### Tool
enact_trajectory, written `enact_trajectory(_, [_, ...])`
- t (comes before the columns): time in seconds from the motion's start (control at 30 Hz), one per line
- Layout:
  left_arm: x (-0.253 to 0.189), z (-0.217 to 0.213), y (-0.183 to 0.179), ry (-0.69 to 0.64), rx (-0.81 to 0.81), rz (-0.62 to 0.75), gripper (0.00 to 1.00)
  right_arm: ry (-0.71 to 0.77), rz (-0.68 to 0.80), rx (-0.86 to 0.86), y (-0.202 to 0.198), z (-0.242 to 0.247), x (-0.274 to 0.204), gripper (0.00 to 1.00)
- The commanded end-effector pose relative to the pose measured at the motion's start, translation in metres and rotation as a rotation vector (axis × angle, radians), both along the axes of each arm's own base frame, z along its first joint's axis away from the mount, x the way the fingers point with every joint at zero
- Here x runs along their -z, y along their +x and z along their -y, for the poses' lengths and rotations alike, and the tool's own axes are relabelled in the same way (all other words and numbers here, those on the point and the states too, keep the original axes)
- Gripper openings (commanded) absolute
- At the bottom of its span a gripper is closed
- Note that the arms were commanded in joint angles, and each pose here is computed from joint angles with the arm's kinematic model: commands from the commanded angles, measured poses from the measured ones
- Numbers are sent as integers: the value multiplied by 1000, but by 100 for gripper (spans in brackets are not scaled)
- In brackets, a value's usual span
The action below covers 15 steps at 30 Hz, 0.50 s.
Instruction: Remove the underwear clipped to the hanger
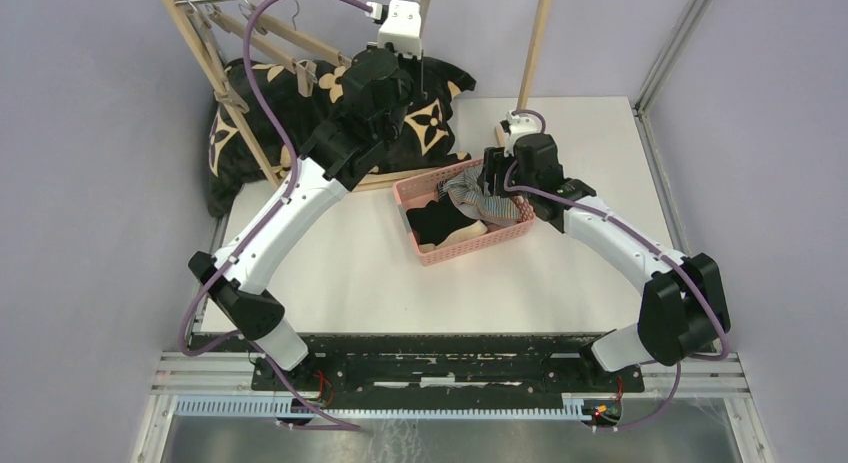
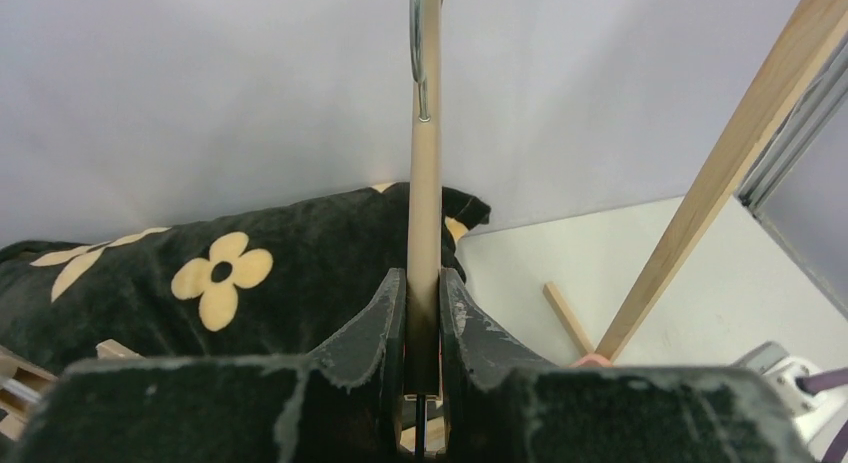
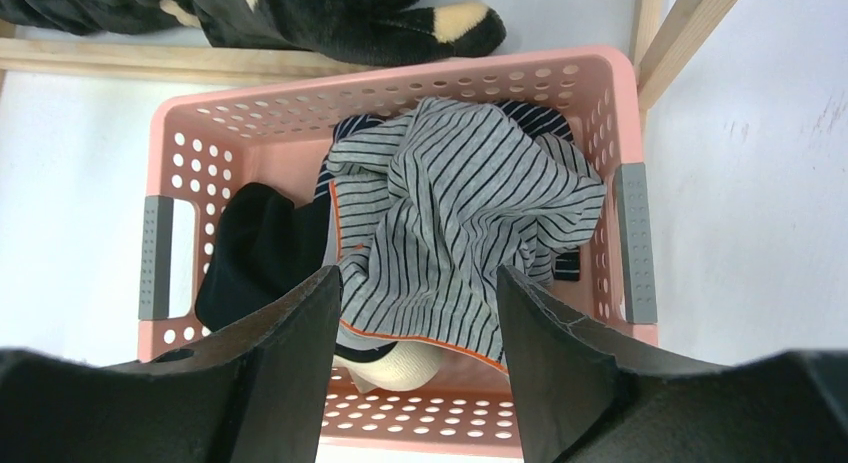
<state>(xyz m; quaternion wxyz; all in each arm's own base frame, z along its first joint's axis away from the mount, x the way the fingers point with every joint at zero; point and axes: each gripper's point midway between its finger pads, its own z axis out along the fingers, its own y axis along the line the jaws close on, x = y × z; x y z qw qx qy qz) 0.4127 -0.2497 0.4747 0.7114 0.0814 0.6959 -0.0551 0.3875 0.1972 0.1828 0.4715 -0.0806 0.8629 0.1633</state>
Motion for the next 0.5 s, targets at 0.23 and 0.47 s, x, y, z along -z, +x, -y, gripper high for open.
enact_trajectory(0.23, [-53, -17, -8, -224, -49, 180, 3, -2, 43, -26, 1, -2, -6, 66])
enact_trajectory(0.47, [-54, -28, -20, -268, -49, 225, 3, 10, 27, -38, 1, -7, 1, 66])
